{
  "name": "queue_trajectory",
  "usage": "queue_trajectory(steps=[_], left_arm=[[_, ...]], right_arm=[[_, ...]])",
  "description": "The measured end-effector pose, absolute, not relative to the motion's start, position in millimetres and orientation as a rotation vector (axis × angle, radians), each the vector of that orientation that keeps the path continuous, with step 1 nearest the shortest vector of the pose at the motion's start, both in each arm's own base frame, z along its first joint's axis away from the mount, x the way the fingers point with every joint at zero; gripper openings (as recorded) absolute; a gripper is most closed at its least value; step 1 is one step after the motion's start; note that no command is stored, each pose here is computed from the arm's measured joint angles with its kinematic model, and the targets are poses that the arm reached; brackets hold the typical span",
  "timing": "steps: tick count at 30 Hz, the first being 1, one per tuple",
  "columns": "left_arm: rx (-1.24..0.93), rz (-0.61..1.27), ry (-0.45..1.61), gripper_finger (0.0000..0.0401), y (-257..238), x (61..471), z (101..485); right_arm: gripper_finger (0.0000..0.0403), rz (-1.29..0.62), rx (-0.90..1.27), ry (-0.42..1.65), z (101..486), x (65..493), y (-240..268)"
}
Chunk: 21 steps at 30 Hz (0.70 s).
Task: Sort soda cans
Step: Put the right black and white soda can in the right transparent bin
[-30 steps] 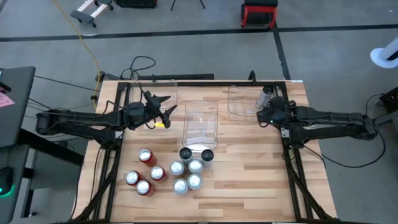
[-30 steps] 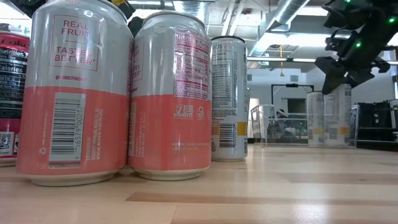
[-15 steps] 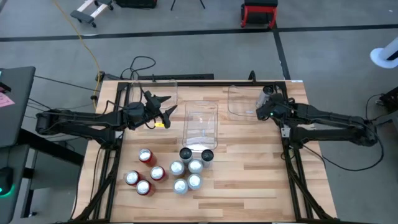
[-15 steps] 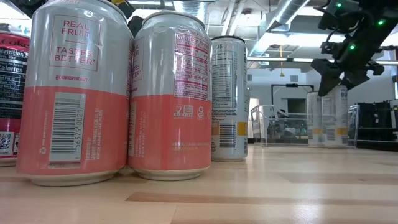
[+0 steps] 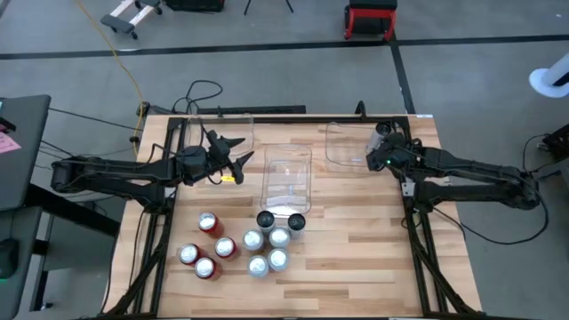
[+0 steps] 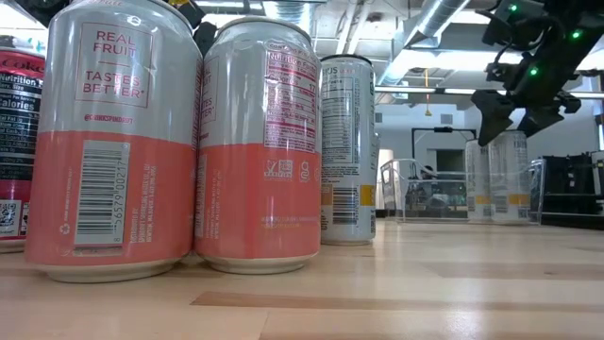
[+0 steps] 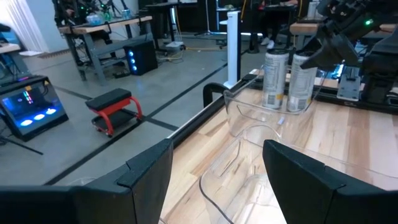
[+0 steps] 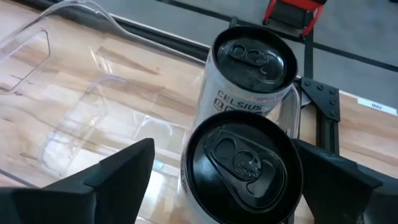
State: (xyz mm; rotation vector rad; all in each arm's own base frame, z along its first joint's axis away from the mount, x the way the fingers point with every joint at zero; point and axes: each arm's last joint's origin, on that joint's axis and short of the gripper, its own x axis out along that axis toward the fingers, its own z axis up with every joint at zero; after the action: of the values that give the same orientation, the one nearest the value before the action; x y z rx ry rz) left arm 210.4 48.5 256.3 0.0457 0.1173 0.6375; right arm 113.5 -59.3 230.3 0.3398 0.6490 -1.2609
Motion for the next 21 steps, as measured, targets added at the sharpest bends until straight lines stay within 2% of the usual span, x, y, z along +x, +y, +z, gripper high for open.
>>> queue_trajectory(steps=[5, 16, 21], left_arm=[[0.062, 0.636, 0.144, 0.0247, 48.5, 210.2, 254.2], [0.067, 0.634, 0.205, 0.0247, 48.3, 209.3, 248.4], [0.046, 0.635, 0.219, 0.0247, 48.2, 208.9, 246.4]], right_arm=[[0.0382, -1.239, 0.335, 0.601, 234.2, 115.4, -58.7], [0.0382, -1.088, 0.27, 0.28, 266.8, 115.2, -43.7], [0.0381, -0.921, 0.247, 0.198, 279.5, 116.0, -33.5]])
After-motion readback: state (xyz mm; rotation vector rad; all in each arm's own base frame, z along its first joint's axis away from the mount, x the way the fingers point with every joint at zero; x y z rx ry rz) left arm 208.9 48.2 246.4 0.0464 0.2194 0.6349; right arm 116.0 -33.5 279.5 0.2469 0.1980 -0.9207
